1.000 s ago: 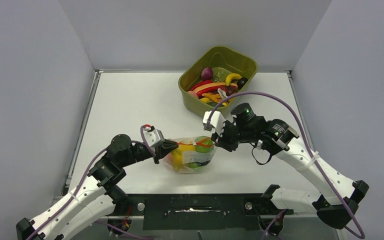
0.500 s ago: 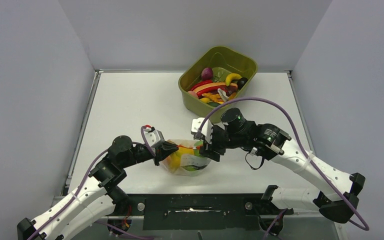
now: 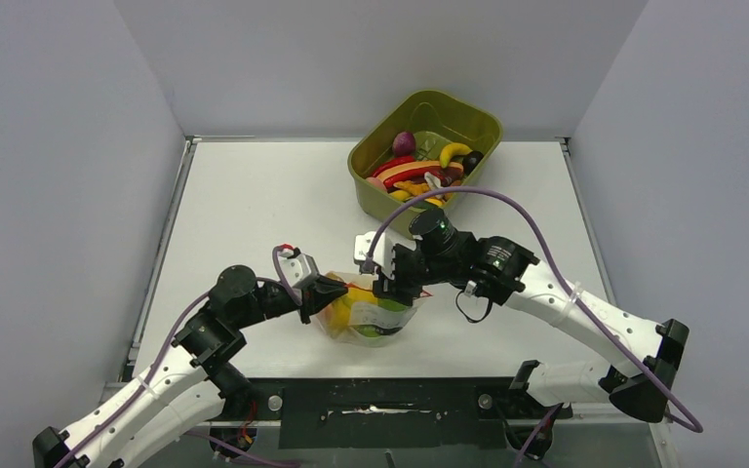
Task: Place the food in the zip-top bag and seal the zipper
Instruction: Adjust the zipper food storage bag at the center of the board.
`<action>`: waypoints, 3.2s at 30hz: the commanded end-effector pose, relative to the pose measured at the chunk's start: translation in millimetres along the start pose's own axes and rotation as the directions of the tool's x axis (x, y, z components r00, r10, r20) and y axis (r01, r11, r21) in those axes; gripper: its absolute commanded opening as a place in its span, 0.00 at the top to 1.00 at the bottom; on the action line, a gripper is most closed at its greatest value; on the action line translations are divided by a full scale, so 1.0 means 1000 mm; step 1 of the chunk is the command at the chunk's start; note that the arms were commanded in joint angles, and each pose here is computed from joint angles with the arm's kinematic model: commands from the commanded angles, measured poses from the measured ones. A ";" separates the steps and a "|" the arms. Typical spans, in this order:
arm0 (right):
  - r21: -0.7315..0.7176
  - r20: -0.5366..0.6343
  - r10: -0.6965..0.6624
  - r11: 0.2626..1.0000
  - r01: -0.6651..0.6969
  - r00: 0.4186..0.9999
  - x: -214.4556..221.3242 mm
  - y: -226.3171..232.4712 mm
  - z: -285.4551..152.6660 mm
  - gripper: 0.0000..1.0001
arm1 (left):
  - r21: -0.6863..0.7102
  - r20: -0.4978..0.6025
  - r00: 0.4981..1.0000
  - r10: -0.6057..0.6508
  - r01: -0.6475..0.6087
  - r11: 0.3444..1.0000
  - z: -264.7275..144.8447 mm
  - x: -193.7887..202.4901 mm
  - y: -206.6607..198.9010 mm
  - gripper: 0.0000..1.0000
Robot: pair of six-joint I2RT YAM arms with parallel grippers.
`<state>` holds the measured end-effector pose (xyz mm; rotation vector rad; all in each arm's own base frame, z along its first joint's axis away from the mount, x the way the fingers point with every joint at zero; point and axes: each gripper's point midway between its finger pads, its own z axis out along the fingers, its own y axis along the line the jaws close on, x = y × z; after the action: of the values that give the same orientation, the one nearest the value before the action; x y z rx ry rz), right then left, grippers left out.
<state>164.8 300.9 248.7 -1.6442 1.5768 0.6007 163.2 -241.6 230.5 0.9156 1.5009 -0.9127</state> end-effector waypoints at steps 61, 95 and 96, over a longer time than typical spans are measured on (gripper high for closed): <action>-0.142 -0.087 -0.005 0.990 -0.008 0.996 0.015 -0.003 -0.040 1.00 | 0.144 0.095 0.983 0.158 -0.171 0.975 -0.004 -0.061 -0.013 0.53; -0.193 0.051 -0.013 0.981 0.023 0.999 -0.021 -0.008 0.015 0.93 | 0.238 0.037 0.994 0.106 -0.112 0.965 0.035 -0.017 -0.006 1.00; -0.201 0.048 -0.016 0.979 0.025 0.999 -0.021 -0.006 0.018 0.93 | 0.232 0.040 0.993 0.107 -0.114 0.966 0.035 -0.017 -0.005 1.00</action>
<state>171.6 290.6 232.2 -1.7988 1.6843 0.7282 168.9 -271.9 217.0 1.1705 1.4424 -1.0526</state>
